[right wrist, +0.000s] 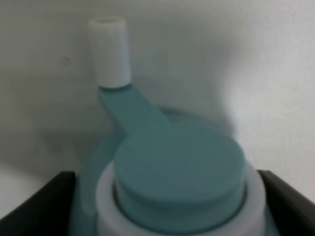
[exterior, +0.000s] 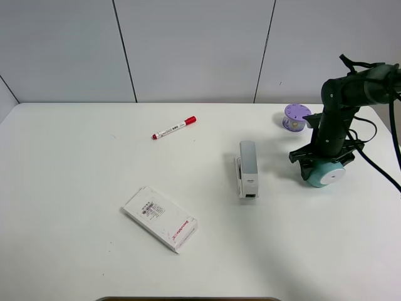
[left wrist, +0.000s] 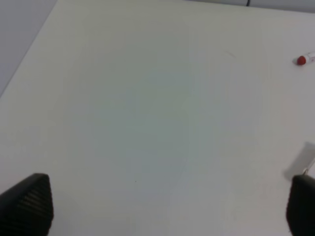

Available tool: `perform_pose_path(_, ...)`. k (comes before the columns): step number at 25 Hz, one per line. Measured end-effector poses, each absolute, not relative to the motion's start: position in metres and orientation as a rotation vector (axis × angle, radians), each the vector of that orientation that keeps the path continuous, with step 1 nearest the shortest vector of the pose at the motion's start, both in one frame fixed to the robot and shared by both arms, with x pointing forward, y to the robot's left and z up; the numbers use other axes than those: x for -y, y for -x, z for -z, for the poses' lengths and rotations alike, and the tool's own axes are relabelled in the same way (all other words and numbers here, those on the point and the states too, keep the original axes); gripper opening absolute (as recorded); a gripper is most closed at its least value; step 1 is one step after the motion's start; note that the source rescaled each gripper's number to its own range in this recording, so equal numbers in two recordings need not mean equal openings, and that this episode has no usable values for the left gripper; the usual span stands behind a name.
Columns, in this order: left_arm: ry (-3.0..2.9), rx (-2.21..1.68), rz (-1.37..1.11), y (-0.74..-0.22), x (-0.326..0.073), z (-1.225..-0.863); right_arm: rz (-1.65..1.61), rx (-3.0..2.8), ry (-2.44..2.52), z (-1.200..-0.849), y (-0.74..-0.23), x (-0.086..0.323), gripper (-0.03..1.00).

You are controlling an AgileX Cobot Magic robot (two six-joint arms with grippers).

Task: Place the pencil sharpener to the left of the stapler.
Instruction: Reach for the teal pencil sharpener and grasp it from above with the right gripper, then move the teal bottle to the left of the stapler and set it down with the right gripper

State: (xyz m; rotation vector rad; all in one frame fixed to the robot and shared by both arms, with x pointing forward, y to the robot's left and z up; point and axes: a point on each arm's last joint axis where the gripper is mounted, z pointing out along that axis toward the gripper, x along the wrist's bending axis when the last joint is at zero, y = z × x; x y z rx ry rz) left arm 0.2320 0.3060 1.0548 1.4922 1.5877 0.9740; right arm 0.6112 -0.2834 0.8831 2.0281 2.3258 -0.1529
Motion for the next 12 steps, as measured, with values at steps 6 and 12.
perform_pose_path(6,-1.492,-1.588,-0.974,-0.232,-0.306,-1.0548,0.152,-2.326,-2.029,-0.8831,-0.6112,0.2833,0.01)
perform_pose_path(12,-1.492,-1.588,-0.974,-0.232,-0.306,-1.0548,0.152,-2.326,-2.029,-0.8831,-0.6112,0.2833,0.01)
